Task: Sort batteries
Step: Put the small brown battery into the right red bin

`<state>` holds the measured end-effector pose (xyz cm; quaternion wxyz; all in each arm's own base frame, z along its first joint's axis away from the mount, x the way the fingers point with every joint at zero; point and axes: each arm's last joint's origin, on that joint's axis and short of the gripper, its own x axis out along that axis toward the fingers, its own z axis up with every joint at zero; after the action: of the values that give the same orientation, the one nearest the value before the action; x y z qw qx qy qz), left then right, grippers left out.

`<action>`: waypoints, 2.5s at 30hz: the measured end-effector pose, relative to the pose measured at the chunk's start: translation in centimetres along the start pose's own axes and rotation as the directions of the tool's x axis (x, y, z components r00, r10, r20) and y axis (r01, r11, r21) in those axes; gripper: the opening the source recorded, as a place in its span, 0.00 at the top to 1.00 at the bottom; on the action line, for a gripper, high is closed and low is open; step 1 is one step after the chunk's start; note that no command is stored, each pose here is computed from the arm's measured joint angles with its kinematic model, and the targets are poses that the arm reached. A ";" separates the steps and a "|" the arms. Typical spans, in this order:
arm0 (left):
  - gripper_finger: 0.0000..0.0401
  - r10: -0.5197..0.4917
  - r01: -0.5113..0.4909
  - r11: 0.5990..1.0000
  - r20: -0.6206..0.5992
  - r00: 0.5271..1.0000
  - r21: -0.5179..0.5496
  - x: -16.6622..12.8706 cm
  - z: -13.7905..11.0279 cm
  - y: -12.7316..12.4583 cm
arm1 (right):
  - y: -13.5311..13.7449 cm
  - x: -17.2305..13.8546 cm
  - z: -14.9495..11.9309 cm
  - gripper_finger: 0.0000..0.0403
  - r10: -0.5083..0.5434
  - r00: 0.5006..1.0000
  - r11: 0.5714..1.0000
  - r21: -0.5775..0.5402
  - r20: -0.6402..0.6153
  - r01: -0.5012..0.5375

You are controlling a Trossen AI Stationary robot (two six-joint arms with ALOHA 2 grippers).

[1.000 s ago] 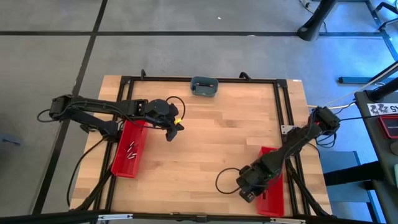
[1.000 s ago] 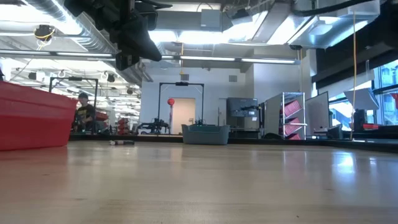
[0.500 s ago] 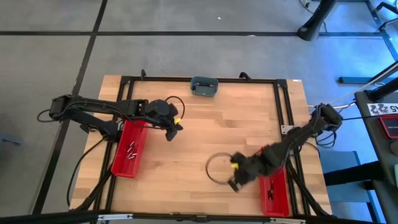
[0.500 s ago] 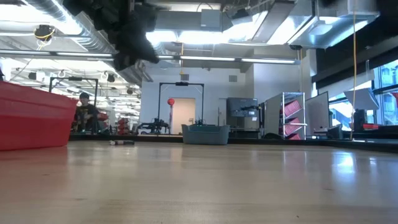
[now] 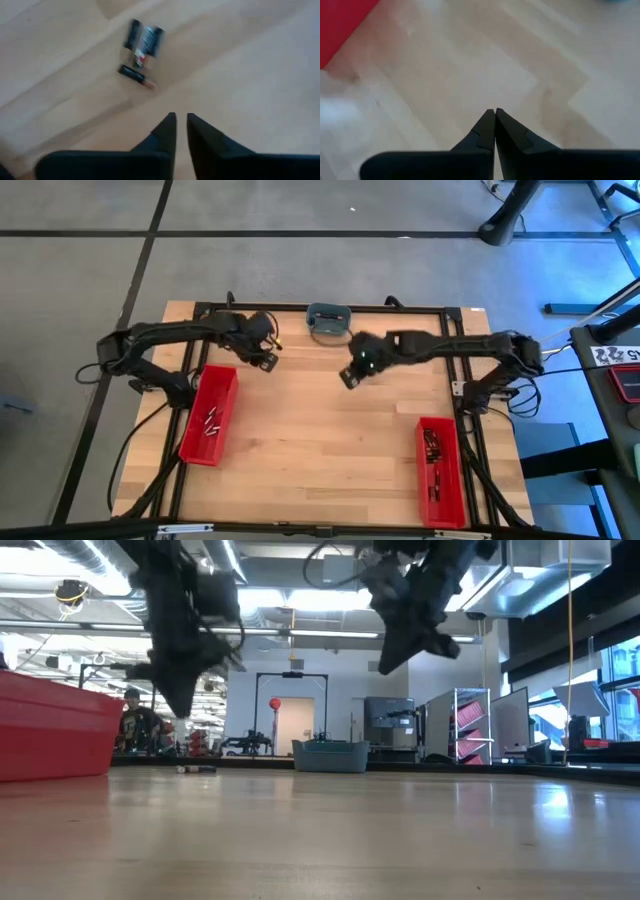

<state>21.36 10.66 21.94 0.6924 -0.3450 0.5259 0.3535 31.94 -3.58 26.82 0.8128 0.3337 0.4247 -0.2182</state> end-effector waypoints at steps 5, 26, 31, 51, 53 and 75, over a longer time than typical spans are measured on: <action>0.73 0.036 -0.040 0.981 -0.022 0.999 -0.188 2.2 2.0 1.4 | -1.9 -0.1 2.0 0.96 0.033 0.999 0.995 -0.091 0.021 -0.031; 0.72 0.130 -0.185 0.931 -0.187 0.974 -0.316 9.0 3.3 1.9 | -2.5 -0.1 2.3 0.96 0.016 1.000 0.940 -0.341 0.019 -0.009; 0.80 0.145 -0.203 0.934 -0.208 0.967 -0.293 9.0 3.0 2.0 | -2.6 -0.1 2.3 0.96 0.015 1.000 0.939 -0.344 0.012 -0.010; 0.98 -0.093 0.100 0.961 0.038 0.995 -0.258 -0.6 1.5 1.0 | -4.5 -6.9 4.3 0.96 0.338 0.934 0.887 -0.370 0.115 -0.276; 0.97 -0.181 0.225 0.941 0.187 0.966 -0.252 -2.7 1.7 0.6 | -4.3 -6.6 4.8 0.96 0.379 0.916 0.870 -0.388 0.130 -0.305; 0.98 -0.705 0.616 0.616 0.692 0.154 0.490 -13.9 2.2 -5.7 | 1.5 -4.5 9.9 0.64 0.777 0.416 0.629 -0.599 0.473 -0.495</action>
<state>24.57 7.87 36.53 0.9488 -0.2883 -0.0697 0.1089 35.85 -9.44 35.23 0.9737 0.2040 -0.0465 0.0899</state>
